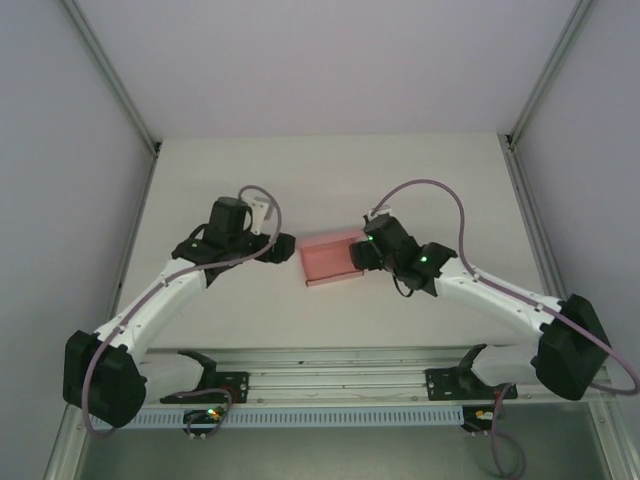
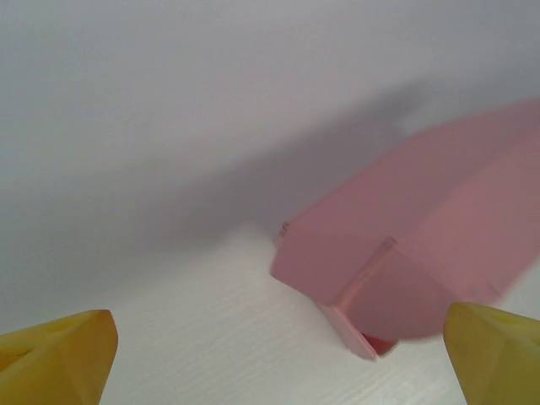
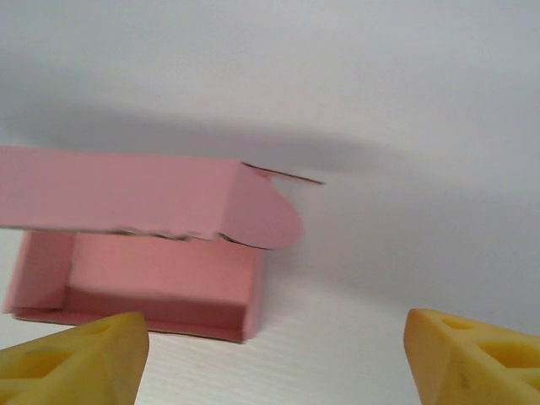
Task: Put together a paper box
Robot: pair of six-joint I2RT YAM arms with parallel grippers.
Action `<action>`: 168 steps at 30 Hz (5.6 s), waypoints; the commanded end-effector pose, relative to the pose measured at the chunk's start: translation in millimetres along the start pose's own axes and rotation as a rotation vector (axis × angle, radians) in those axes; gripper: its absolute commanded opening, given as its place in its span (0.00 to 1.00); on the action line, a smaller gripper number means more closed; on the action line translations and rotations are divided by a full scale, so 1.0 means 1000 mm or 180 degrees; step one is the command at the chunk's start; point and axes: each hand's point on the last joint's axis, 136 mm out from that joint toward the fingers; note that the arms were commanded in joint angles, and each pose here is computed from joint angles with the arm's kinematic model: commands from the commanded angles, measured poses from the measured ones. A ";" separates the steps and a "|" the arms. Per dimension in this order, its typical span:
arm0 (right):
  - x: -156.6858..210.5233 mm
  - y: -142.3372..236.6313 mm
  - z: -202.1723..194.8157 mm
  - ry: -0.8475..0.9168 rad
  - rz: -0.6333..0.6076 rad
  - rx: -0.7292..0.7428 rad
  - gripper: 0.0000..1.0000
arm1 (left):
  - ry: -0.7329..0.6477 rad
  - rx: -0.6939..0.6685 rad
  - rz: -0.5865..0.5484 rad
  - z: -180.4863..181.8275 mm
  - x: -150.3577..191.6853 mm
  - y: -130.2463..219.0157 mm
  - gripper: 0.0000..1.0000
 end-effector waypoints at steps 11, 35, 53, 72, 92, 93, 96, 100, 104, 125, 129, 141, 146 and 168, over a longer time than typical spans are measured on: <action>-0.014 -0.010 0.011 0.2027 -0.0608 -0.0836 0.92 | -0.0873 -0.0219 0.0315 -0.021 0.017 -0.015 1.00; -0.030 -0.076 0.011 0.2241 -0.0337 -0.1823 0.85 | -0.1236 -0.0091 0.0633 -0.007 -0.003 -0.066 0.39; -0.020 -0.078 0.003 0.2186 -0.0167 -0.1724 0.82 | -0.1463 -0.0015 0.0653 -0.006 -0.014 -0.078 0.00; -0.023 -0.072 0.003 0.1742 0.0166 -0.1755 0.00 | -0.1026 -0.0191 0.0708 -0.009 -0.025 -0.076 0.00; -0.080 -0.066 -0.018 -0.0802 -0.0059 -0.0622 0.02 | 0.0627 -0.0877 0.0576 -0.019 -0.051 -0.096 0.00; -0.083 -0.066 -0.021 -0.0883 -0.0131 -0.0560 0.03 | 0.0671 -0.0873 0.0571 -0.019 -0.051 -0.100 0.00; -0.098 -0.071 -0.027 -0.0949 -0.0468 -0.0462 0.06 | 0.0756 -0.0840 0.0514 -0.021 -0.056 -0.111 0.00; -0.111 -0.082 -0.034 -0.0942 -0.0701 -0.0294 0.04 | 0.0787 -0.0735 0.0551 -0.027 -0.061 -0.125 0.00; -0.107 -0.087 -0.029 -0.0908 -0.0892 -0.0246 0.04 | 0.0834 -0.0775 0.0536 -0.022 -0.056 -0.135 0.00; -0.089 -0.074 -0.015 -0.1164 -0.1025 -0.0020 0.07 | 0.0993 -0.0939 0.0458 -0.026 -0.014 -0.137 0.00; -0.099 -0.074 -0.021 -0.1166 -0.0909 0.0113 0.07 | 0.1025 -0.0941 0.0469 -0.028 -0.010 -0.135 0.00; -0.079 -0.094 -0.015 -0.1439 -0.0583 0.0059 0.08 | 0.1079 -0.0880 0.0383 -0.037 -0.013 -0.135 0.00; -0.063 -0.095 -0.015 -0.1225 -0.0644 0.0017 0.08 | 0.0999 -0.0913 0.0429 -0.037 -0.006 -0.137 0.00; -0.003 -0.071 -0.014 -0.0759 -0.0798 -0.0076 0.07 | 0.0292 -0.0736 0.0337 -0.067 0.009 -0.102 0.39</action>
Point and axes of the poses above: each hand's point on the last joint's axis, 136 mm out from that joint toward the fingers, its own y axis back along the fingers, its own z axis along the line the jaws close on, x = y × z, and after that the axes turned 6 degrees about y, right-handed
